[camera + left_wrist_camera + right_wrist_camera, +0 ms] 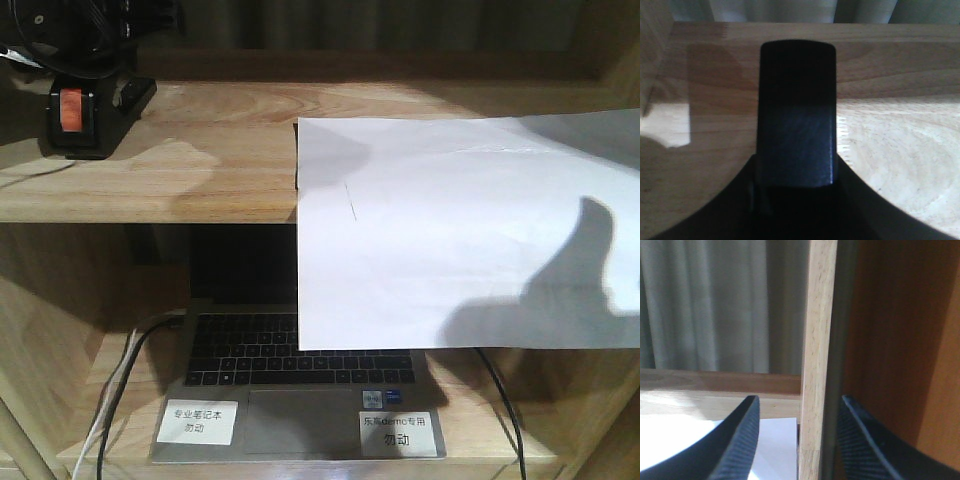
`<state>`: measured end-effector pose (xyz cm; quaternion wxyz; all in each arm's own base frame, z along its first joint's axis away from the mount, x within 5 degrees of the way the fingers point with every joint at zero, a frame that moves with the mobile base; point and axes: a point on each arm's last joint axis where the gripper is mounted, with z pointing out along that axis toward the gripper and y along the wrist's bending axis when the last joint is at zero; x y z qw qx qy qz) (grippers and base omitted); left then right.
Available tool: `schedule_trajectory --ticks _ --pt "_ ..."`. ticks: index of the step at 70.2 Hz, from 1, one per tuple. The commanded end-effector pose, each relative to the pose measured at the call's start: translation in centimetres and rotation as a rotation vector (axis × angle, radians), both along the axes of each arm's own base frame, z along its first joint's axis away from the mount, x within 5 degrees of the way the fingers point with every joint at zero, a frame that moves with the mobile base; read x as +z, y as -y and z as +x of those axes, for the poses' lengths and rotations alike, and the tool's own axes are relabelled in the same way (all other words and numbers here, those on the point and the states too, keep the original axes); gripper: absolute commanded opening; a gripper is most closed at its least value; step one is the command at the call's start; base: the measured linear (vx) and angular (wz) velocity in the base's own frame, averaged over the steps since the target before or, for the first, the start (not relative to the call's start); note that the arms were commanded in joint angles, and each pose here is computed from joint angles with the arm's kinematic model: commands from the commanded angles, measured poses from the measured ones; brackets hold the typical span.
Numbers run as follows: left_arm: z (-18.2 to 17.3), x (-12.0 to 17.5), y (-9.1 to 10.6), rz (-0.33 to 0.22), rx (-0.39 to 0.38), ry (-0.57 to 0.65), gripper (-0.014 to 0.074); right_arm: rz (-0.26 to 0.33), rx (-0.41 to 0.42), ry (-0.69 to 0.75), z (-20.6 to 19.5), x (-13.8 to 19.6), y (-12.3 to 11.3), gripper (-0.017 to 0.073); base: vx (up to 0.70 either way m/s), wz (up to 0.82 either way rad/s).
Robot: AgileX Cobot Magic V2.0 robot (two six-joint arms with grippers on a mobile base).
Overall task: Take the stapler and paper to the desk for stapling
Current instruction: 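Close the left gripper on the black stapler and lift it off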
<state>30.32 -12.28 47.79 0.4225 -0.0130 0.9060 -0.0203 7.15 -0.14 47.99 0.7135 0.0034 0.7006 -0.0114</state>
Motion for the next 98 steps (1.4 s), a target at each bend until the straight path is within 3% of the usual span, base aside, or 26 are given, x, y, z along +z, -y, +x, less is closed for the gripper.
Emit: schedule_trajectory --ticks 1,14,24,46,65,84,98 --pt "-1.2 2.7 -0.8 -0.041 -0.017 0.14 -0.0008 -0.007 -0.009 0.083 -0.1 1.3 0.1 0.0343 0.0 0.0" --pt "-3.0 4.9 -1.2 -0.085 -0.094 0.245 -0.0008 -0.007 -0.009 0.083 -0.1 1.3 0.1 0.0343 0.0 0.0" --pt "-5.1 6.1 -1.7 -0.088 -0.173 0.327 -0.0008 -0.007 -0.009 0.083 -0.1 1.3 0.1 0.0343 0.0 0.0" --pt "-11.4 4.3 -3.3 -0.112 -0.362 0.498 -0.0008 -0.007 -0.009 0.083 -0.1 1.3 0.1 0.0343 0.0 0.0" --pt "-17.9 0.4 -5.4 -0.024 -0.536 0.605 -0.0008 -0.007 -0.009 0.083 -0.1 1.3 0.1 0.0343 0.0 0.0" --pt "-23.9 -3.0 -7.9 -0.096 -0.572 0.659 -0.0008 -0.01 -0.009 0.083 -0.1 1.3 0.1 0.0343 0.0 0.0" --pt "-27.4 -5.4 -9.6 -0.107 -0.568 0.719 -0.0008 -0.01 -0.009 0.083 -0.1 1.3 0.1 0.0343 0.0 0.0"
